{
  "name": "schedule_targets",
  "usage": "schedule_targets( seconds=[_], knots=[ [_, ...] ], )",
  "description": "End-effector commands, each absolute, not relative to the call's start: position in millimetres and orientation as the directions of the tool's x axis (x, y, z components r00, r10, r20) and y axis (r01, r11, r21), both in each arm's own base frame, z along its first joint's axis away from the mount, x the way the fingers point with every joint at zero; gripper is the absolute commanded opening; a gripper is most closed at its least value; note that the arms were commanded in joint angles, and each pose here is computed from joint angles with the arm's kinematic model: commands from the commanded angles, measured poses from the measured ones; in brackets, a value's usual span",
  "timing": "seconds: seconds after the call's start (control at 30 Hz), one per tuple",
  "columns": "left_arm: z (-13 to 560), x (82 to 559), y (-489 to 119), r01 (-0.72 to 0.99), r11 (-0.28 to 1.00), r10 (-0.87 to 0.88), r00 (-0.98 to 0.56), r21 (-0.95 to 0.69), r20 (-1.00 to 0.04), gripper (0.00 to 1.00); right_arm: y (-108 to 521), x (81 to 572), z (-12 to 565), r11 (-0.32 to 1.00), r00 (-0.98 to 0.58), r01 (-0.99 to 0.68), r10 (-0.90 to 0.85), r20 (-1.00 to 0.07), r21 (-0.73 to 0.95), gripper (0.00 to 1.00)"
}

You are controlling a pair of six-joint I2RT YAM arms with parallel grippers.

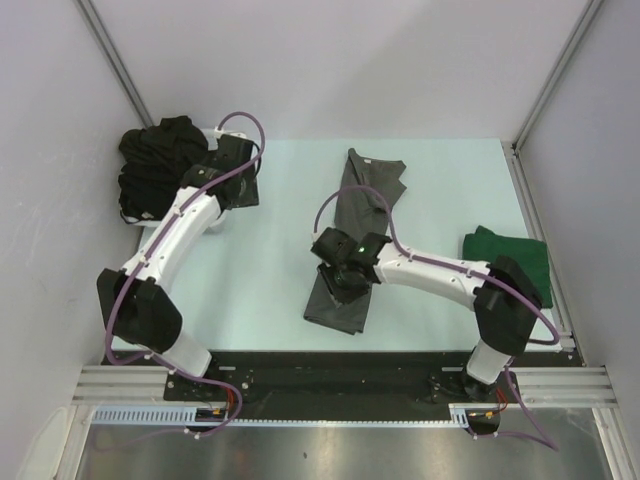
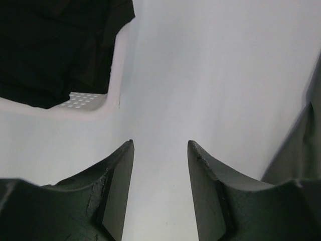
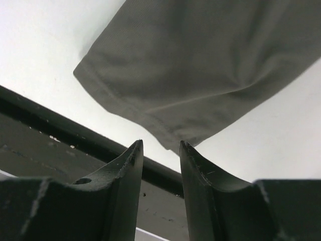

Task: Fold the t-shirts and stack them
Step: Rotate the tshirt 90 degrees

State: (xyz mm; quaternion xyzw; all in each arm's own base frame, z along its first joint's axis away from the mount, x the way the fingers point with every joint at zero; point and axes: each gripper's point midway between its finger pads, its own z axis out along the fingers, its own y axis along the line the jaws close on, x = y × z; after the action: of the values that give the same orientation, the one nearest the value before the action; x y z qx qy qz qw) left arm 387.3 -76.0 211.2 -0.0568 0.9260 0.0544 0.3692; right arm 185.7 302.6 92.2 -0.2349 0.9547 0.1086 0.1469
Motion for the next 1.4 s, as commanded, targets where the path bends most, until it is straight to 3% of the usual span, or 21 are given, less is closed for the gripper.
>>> schedule_targets(
  seconds=[0.0, 0.17, 0.23, 0.27, 0.33, 0.63, 1.37],
  knots=[
    [221, 383, -89, -0.111, 0.994, -0.091, -0.695, -0.020, -0.713, 0.52, 320, 181, 87, 0.864, -0.844, -0.485, -0.422, -0.332, 0.136, 0.41],
    [217, 379, -94, -0.091, 0.995, -0.093, -0.703, -0.041, -0.705, 0.52, 333, 190, 73, 0.852, -0.827, -0.512, -0.456, -0.330, 0.107, 0.40],
    [217, 378, -94, -0.089, 0.995, -0.094, -0.702, -0.043, -0.706, 0.52, 339, 200, 74, 0.850, -0.813, -0.520, -0.461, -0.355, 0.088, 0.29],
    [218, 377, -94, -0.086, 0.995, -0.092, -0.702, -0.045, -0.706, 0.52, 343, 205, 75, 0.847, -0.808, -0.524, -0.461, -0.368, 0.090, 0.15],
    [218, 377, -94, -0.082, 0.995, -0.092, -0.700, -0.048, -0.708, 0.52, 347, 211, 70, 0.845, -0.805, -0.528, -0.468, -0.364, 0.082, 0.01],
    [214, 371, -91, -0.078, 0.996, -0.081, -0.701, -0.036, -0.709, 0.53, 352, 235, 65, 0.852, -0.800, -0.518, -0.454, -0.392, 0.071, 0.00],
    [207, 379, -89, -0.086, 0.996, -0.063, -0.717, -0.001, -0.694, 0.53, 338, 199, -4, 0.840, -0.845, -0.523, -0.490, -0.213, 0.143, 0.00]
  ],
)
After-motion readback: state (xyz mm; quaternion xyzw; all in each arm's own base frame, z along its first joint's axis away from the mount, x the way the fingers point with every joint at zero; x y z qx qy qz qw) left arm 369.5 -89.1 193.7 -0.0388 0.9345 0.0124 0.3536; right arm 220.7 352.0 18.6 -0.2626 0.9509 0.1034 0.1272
